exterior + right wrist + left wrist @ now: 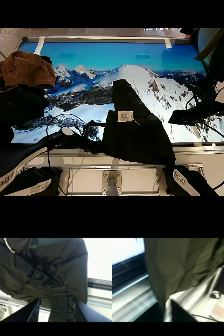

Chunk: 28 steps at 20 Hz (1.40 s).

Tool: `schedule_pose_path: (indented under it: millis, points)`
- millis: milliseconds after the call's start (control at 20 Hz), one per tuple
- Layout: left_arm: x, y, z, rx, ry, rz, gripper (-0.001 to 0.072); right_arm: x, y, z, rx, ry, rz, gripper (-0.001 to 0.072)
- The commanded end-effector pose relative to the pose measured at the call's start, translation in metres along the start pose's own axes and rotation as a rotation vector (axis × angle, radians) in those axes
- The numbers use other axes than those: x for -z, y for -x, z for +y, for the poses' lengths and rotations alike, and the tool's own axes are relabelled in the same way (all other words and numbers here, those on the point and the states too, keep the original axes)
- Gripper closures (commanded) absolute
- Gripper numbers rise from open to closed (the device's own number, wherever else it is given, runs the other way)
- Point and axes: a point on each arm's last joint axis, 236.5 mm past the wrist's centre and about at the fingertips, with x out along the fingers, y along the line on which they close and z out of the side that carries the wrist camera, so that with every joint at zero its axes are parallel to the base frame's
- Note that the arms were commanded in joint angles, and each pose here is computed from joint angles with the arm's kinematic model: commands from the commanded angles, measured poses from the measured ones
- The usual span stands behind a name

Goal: Fold the clothes and pants, and hang the long-sleeved shirts on hangers.

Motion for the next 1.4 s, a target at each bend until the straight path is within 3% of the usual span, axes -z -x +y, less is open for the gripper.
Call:
schedule_pose_path:
  millis: [0, 450, 550, 750, 800, 850, 900, 950, 1350]
  points:
    - [-0.017, 0.001, -0.008, 0.023, 0.025, -0.062, 0.0699, 0.0, 0.0, 0.0, -0.001, 0.002, -0.001, 0.0274]
    - [-0.025, 0.003, -0.014, 0.033, 0.022, -0.087, 0.07, 0.02, 0.0, 0.009, -0.008, 0.068, -0.015, 0.0276]
    - [-0.025, 0.005, -0.016, 0.037, 0.016, -0.092, 0.0699, 0.052, -0.013, 0.002, 0.032, 0.088, 0.082, 0.0326]
    - [-0.054, 0.033, -0.017, 0.064, 0.036, -0.203, 0.07, 0.084, -0.031, 0.02, 0.015, 0.193, 0.229, 0.0325]
    - [-0.069, 0.048, -0.015, 0.069, 0.047, -0.257, 0.0701, 0.08, -0.034, 0.026, 0.017, 0.229, 0.216, 0.0309]
    - [-0.082, 0.062, -0.011, 0.06, 0.041, -0.3, 0.0701, 0.078, -0.038, 0.032, 0.017, 0.267, 0.213, 0.0219]
    - [-0.096, 0.077, -0.009, 0.052, 0.034, -0.347, 0.0701, 0.081, -0.042, 0.039, 0.015, 0.307, 0.236, 0.0072]
    - [-0.109, 0.091, -0.008, 0.046, 0.025, -0.39, 0.0701, 0.085, -0.046, 0.043, 0.018, 0.343, 0.267, 0.0048]
    - [-0.143, 0.127, -0.019, 0.013, -0.054, -0.476, 0.0702, 0.118, -0.104, 0.107, 0.033, 0.731, 0.47, 0.0049]
